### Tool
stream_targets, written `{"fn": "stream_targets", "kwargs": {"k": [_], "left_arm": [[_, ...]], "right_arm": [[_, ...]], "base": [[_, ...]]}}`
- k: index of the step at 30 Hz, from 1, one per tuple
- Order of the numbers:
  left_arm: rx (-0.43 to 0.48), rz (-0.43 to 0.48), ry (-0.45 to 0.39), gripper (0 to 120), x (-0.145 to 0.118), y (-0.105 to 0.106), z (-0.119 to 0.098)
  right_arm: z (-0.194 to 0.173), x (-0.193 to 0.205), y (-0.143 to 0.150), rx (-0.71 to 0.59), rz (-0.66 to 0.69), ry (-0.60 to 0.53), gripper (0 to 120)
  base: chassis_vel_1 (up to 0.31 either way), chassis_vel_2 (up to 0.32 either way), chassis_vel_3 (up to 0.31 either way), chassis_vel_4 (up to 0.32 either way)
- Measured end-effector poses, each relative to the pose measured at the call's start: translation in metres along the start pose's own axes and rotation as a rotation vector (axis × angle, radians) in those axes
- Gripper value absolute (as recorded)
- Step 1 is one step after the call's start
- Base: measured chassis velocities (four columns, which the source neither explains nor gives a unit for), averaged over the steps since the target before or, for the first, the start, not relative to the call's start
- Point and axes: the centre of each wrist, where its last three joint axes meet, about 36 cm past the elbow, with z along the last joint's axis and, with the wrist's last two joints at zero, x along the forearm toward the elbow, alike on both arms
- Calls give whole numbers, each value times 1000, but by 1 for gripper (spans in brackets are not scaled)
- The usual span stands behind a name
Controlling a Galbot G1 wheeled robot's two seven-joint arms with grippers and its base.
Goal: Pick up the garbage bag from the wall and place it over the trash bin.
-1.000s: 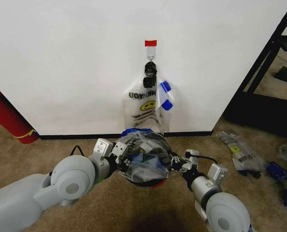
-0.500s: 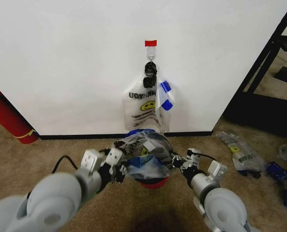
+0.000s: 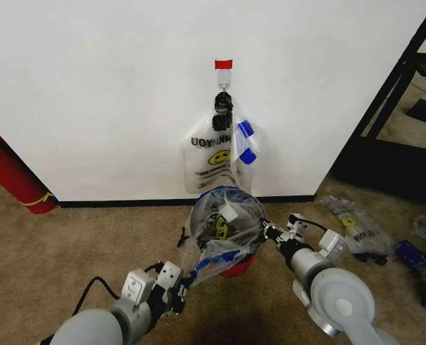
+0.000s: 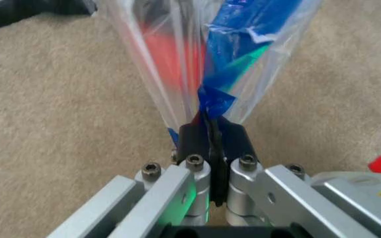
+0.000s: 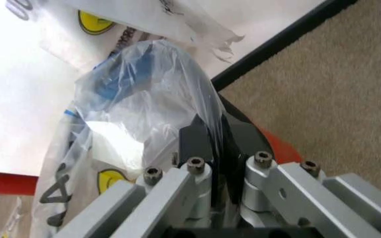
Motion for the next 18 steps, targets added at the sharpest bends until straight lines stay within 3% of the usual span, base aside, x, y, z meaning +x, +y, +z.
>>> {"fn": "stream_targets", "kwargs": {"k": [4, 7, 14, 18], "left_arm": [[-44, 15, -95, 0, -12, -5, 7], [-48, -7, -154, 0, -38, -5, 12], [-143, -107, -161, 0, -68, 11, 34], [-175, -137, -165, 0, -68, 12, 39]], "right_arm": [[0, 4, 3, -13, -15, 14, 0], [1, 6, 5, -27, -29, 31, 0], [0, 6, 6, -28, -34, 31, 0], [-1, 5, 7, -29, -37, 27, 0]], "base": [[0, 0, 0, 0], [0, 0, 0, 0], [0, 0, 0, 0], [0, 0, 0, 0]]}}
